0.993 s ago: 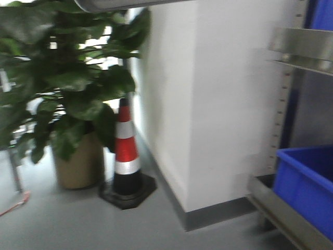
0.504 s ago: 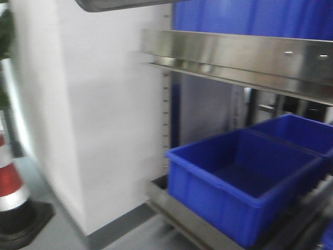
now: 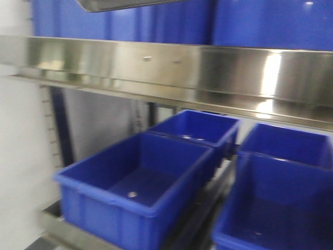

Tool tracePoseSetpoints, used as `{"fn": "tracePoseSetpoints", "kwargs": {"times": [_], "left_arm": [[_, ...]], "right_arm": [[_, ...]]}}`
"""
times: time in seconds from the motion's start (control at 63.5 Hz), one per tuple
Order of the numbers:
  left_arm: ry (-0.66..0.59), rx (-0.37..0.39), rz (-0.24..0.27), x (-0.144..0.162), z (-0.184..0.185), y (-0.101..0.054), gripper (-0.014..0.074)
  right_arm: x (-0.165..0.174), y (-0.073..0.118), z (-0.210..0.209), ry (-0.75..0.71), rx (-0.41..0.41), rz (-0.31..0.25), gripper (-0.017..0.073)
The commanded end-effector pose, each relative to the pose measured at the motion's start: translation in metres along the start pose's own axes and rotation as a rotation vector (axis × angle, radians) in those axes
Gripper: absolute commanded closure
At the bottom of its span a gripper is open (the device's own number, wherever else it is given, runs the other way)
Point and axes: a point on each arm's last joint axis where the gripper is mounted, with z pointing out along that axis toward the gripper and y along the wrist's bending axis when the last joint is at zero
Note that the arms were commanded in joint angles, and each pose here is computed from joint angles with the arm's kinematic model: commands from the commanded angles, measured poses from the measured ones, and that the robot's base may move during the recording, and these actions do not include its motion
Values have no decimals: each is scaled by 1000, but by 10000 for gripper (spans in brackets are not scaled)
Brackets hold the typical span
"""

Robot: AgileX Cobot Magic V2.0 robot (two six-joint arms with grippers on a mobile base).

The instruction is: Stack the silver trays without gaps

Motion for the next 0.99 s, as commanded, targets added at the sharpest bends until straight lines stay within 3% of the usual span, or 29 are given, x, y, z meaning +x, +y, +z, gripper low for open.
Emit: {"fn": "tracePoseSetpoints", "kwargs": {"times": [0.0, 0.977], "left_arm": [[9, 86, 40, 8, -20, -12, 642], [9, 86, 40, 8, -20, -12, 642]], "right_arm": [[6, 6, -23, 7, -69, -5, 504], [6, 6, -23, 7, -69, -5, 504]]}}
